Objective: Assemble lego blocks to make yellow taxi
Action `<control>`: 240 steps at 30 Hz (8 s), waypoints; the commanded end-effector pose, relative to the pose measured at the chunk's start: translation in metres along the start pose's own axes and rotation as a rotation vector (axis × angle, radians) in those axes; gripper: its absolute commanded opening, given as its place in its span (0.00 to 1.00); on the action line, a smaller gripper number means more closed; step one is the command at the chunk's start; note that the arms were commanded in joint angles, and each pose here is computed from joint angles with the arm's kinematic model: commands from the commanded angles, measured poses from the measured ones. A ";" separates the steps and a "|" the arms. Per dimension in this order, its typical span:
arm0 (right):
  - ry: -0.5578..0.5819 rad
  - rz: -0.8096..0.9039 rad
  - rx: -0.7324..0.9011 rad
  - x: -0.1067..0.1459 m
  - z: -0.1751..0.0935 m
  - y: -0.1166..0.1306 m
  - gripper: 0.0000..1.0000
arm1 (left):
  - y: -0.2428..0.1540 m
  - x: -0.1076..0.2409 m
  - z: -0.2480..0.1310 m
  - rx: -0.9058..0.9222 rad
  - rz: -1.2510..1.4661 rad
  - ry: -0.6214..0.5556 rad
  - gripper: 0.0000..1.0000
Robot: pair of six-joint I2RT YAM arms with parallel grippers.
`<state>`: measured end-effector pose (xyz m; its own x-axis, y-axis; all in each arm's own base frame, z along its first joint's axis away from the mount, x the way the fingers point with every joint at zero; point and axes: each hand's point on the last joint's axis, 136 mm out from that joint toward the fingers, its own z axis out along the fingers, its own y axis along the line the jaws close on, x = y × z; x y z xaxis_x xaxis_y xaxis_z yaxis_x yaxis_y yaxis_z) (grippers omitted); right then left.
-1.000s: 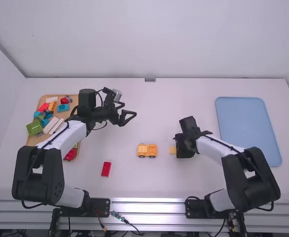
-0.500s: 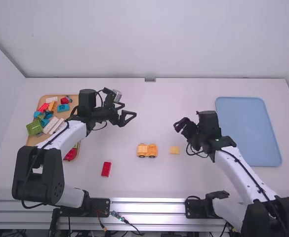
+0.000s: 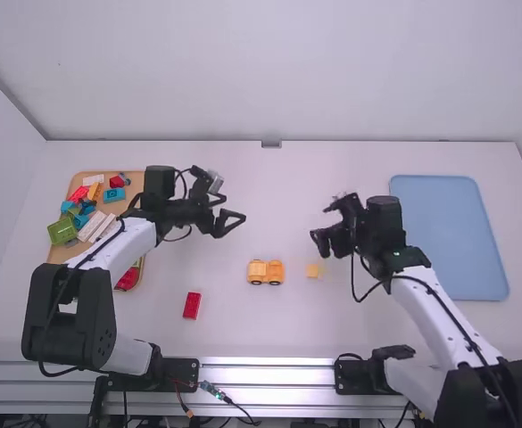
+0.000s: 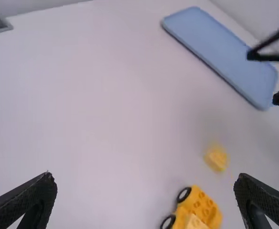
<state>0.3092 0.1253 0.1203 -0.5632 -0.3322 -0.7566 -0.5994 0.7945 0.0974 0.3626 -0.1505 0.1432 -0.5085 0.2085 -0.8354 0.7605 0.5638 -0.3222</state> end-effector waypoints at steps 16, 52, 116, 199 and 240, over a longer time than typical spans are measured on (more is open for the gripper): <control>-0.211 -0.762 -0.327 0.074 0.014 0.068 0.99 | -0.070 0.065 0.017 0.287 0.585 -0.069 0.99; -0.122 -0.613 -0.578 0.127 0.063 0.033 0.89 | -0.065 0.157 0.086 0.294 0.545 0.060 0.99; -0.102 -0.647 -0.635 0.064 0.074 0.081 0.02 | -0.055 0.168 0.102 0.313 0.578 0.076 0.54; -0.130 -0.586 -0.750 0.070 0.091 0.118 0.00 | -0.052 0.167 0.104 0.291 0.582 0.086 0.44; -0.025 -0.468 -0.768 0.128 0.121 0.117 0.00 | -0.049 0.167 0.103 0.284 0.580 0.087 0.38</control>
<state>0.2447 0.2576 0.0080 -0.0518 -0.3542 -0.9338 -0.9911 -0.0966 0.0916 0.2804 -0.2285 -0.0173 -0.0076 0.4563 -0.8898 0.9938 0.1023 0.0440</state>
